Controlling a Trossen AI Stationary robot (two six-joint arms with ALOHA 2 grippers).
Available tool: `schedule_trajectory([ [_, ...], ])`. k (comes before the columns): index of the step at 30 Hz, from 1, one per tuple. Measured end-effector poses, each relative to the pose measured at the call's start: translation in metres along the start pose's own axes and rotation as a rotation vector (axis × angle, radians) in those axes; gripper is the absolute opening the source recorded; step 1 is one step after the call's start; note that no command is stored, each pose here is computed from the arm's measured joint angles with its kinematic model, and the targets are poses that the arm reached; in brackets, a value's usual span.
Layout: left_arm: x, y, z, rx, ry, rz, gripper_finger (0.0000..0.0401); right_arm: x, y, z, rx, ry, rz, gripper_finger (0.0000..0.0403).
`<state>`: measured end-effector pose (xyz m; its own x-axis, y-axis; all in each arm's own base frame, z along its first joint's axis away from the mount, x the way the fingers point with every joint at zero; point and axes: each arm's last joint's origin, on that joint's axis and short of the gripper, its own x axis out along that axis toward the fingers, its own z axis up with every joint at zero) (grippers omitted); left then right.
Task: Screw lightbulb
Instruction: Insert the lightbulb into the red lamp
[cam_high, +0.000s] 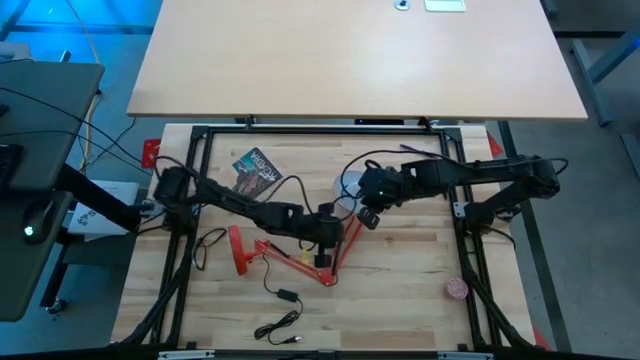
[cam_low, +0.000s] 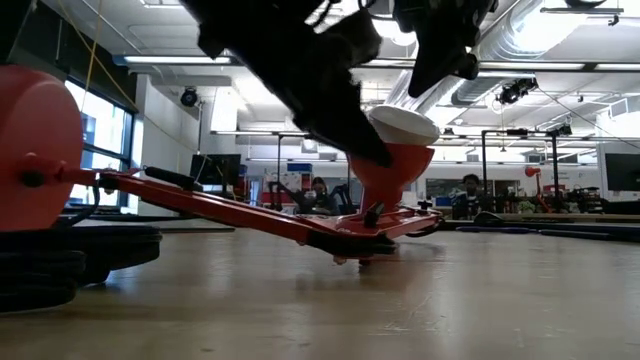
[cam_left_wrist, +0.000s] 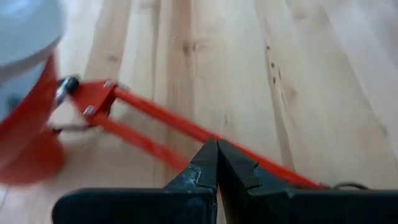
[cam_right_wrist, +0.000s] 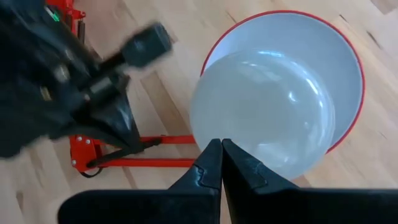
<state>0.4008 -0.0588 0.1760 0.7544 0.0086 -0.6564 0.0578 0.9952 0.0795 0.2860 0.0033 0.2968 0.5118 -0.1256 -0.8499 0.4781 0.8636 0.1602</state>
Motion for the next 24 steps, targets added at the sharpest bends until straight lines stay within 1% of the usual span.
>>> schedule_trajectory([
  [2, 0.011, 0.001, 0.0, 0.029, 0.014, -0.003, 0.0, 0.0, 0.0, 0.0, -0.003, 0.004, 0.008, 0.0],
  [5, 0.022, 0.008, 0.001, 0.028, 0.025, 0.009, 0.0, 0.0, 0.001, 0.0, -0.002, 0.011, 0.019, 0.0],
  [7, 0.024, 0.013, 0.002, 0.013, 0.022, 0.022, 0.0, 0.0, 0.001, 0.0, -0.003, 0.018, 0.031, 0.0],
  [11, 0.026, 0.021, -0.003, -0.054, 0.053, 0.039, 0.0, 0.0, 0.001, -0.001, -0.009, 0.02, 0.035, 0.0],
  [12, 0.027, 0.023, -0.002, -0.058, 0.049, 0.034, 0.0, 0.0, 0.001, -0.001, -0.015, 0.02, 0.035, 0.0],
  [16, 0.026, 0.023, 0.0, 0.0, 0.027, 0.023, 0.0, 0.0, 0.001, -0.001, -0.022, 0.019, 0.034, 0.0],
  [18, 0.026, 0.023, 0.002, -0.022, 0.002, 0.021, 0.0, 0.0, 0.001, -0.001, -0.036, 0.019, 0.034, 0.0],
  [21, 0.016, 0.019, 0.012, -0.063, -0.039, -0.027, 0.0, -0.001, 0.001, -0.001, -0.044, 0.018, 0.035, 0.0],
  [24, -0.003, 0.007, 0.02, -0.049, -0.06, -0.066, 0.0, -0.002, 0.0, -0.001, -0.046, 0.02, 0.035, 0.0],
])
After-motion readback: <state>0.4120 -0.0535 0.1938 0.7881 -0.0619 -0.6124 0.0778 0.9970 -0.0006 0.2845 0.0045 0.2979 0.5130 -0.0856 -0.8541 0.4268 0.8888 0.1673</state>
